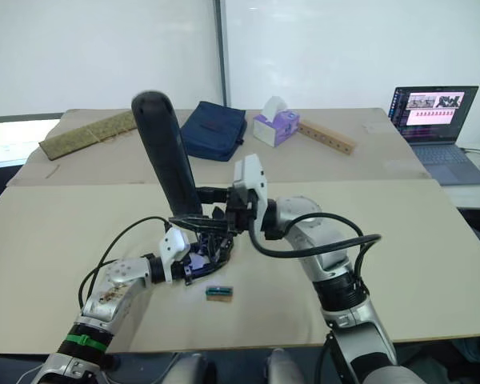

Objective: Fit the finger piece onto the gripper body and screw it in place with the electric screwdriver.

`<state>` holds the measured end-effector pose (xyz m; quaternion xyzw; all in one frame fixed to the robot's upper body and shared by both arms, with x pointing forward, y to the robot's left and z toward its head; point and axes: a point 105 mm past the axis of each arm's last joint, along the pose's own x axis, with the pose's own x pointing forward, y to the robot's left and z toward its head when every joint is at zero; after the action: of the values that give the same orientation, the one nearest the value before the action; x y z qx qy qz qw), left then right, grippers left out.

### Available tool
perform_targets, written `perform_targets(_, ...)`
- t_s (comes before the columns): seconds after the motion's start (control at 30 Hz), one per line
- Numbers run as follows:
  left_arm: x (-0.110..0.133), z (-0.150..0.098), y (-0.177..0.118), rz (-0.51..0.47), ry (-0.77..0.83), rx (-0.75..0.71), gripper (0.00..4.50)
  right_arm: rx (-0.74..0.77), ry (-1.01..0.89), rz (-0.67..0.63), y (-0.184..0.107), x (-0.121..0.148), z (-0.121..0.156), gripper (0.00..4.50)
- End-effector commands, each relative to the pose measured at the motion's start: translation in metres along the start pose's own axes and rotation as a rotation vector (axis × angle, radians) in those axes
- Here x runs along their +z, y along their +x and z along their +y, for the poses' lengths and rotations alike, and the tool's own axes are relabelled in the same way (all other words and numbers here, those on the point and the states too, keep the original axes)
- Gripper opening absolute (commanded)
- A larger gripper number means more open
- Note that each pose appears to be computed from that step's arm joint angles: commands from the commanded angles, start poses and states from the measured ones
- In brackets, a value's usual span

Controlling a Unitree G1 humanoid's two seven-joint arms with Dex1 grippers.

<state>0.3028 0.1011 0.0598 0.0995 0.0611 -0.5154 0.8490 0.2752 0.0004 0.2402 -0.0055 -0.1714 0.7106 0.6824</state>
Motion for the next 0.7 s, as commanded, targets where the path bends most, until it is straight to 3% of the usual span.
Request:
perform_targets(0.03,-0.026,-0.008,-0.002,0.079,-0.079,-0.004,2.27,0.089,-0.088,-0.082,0.005,0.034,0.011,1.90)
perform_targets(0.27,-0.027,-0.006,-0.004,0.061,-0.124,0.028,2.27,0.163,-0.096,-0.108,0.003,0.053,0.022,1.90)
perform_targets(0.33,-0.028,-0.004,-0.005,0.057,-0.148,0.044,3.30,0.179,-0.098,-0.115,0.001,0.061,0.026,1.90)
perform_targets(0.43,-0.028,-0.001,-0.011,0.055,-0.140,0.059,4.44,0.190,-0.098,-0.120,-0.006,0.080,0.030,1.90)
perform_targets(0.53,-0.026,0.001,-0.024,0.031,-0.127,0.071,4.44,0.161,-0.082,-0.096,-0.021,0.098,0.030,1.90)
perform_targets(0.7,-0.012,-0.001,-0.075,-0.055,-0.075,0.018,4.44,-0.097,0.025,0.151,-0.086,0.099,0.004,1.90)
